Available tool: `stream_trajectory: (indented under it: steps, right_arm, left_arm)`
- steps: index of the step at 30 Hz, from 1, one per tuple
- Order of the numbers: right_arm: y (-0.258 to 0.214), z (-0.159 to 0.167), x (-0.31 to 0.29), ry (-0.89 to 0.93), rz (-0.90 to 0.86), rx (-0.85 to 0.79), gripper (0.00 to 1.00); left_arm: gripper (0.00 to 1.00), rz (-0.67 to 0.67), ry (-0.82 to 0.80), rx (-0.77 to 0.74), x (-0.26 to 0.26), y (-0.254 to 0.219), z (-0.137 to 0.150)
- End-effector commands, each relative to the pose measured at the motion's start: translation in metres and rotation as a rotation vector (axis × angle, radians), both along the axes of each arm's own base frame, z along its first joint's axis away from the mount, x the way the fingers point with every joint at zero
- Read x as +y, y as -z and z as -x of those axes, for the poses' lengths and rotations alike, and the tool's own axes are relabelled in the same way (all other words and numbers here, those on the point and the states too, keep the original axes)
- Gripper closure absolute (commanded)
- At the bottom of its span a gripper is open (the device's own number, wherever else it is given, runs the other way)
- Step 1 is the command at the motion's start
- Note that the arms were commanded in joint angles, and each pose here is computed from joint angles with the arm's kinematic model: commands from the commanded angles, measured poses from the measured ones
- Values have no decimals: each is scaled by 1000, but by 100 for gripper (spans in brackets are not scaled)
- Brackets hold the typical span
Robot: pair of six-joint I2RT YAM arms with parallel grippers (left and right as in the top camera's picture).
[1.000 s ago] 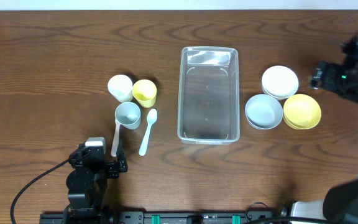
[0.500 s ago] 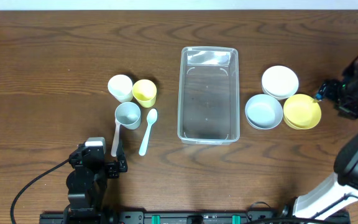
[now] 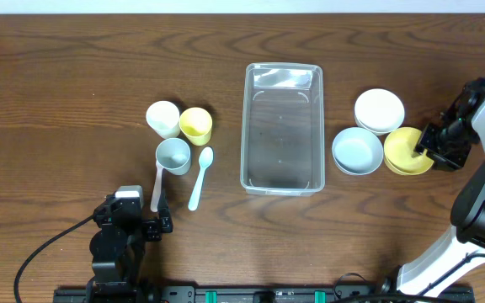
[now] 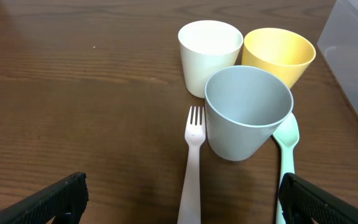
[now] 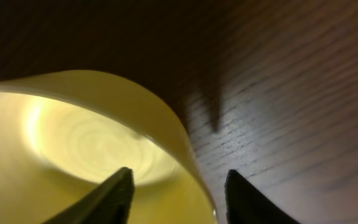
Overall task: Pack container
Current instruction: 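Grasp the rim of the yellow bowl with the right gripper, then carry the yellow bowl into the clear container and release it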
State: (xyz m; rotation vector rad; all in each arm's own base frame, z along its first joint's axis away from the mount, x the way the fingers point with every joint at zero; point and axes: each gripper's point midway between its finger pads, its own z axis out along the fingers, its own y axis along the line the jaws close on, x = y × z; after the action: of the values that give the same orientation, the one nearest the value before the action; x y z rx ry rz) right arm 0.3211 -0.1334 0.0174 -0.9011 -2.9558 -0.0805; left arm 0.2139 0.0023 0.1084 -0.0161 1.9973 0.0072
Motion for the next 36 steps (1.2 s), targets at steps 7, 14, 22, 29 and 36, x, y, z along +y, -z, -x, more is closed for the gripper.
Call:
stream_trajectory:
  steps: [7,14,22,29,36]
  right_arm:
    - [-35,3,-18,108,137,-37,98]
    - [-157,2,-11,138,238,-333,99]
    - [-239,-2,100,-152,155,-623,99]
    - [-214,-43,195,-321,43,-631,99]
    - [-174,-110,267,-445,-44,-565,99]
  left_arm:
    - [2,-7,4,6,0,3,1]
    - [2,-7,4,6,0,3,1]
    - [2,-7,4,6,0,3,1]
    - [2,-7,4,6,0,3,1]
    - [2,-7,4,6,0,3,1]
